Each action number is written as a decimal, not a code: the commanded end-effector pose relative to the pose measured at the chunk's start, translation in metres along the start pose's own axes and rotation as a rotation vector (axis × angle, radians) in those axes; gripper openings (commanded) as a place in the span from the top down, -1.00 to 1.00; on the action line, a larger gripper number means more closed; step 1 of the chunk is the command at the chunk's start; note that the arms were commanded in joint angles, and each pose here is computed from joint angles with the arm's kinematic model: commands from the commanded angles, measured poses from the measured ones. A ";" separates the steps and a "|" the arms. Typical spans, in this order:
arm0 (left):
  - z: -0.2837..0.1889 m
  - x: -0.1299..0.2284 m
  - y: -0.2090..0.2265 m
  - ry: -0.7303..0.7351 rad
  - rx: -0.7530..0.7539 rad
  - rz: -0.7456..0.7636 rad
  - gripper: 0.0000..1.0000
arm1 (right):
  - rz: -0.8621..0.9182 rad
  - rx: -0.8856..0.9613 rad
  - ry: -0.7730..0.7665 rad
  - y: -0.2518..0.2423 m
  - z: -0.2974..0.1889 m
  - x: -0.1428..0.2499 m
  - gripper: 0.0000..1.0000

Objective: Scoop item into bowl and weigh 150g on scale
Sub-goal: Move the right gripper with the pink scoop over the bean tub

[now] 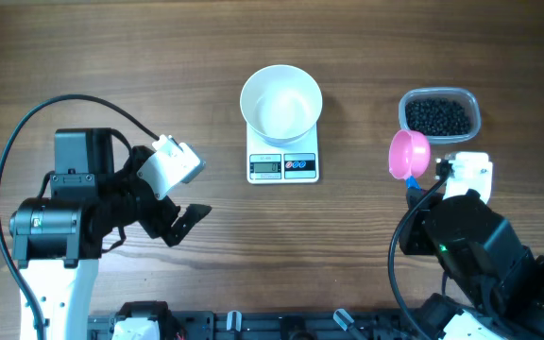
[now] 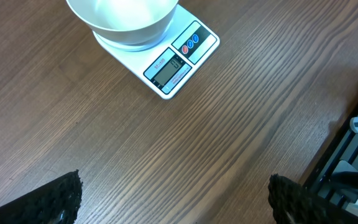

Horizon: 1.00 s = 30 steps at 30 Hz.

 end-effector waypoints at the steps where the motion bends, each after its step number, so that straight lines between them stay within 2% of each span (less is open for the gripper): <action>1: -0.005 -0.005 0.000 -0.019 -0.013 0.040 -1.00 | -0.007 -0.013 0.000 0.002 -0.001 -0.001 0.91; 10: -0.005 -0.005 0.000 -0.019 -0.013 0.040 -1.00 | -0.002 -0.144 0.069 0.011 -0.017 0.000 0.91; 16: -0.005 -0.005 0.000 -0.019 -0.013 0.040 -1.00 | -0.026 -0.018 0.173 -0.012 -0.025 0.018 0.92; 19: -0.005 -0.005 0.000 -0.019 -0.013 0.040 -1.00 | -0.025 0.053 0.168 -0.021 -0.025 0.020 0.91; 30: -0.005 -0.005 0.000 -0.019 -0.013 0.040 -1.00 | -0.076 0.118 0.294 -0.001 0.004 0.020 0.91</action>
Point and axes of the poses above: each gripper's point midway between its finger pads, its own z axis out along the fingers, its own y axis along the line the jaws close on, x = y × z, the point moved 7 cm from there along -z, back along the fingers, and after that the axes turned 2 degrees about -z, right-handed, at the moved point
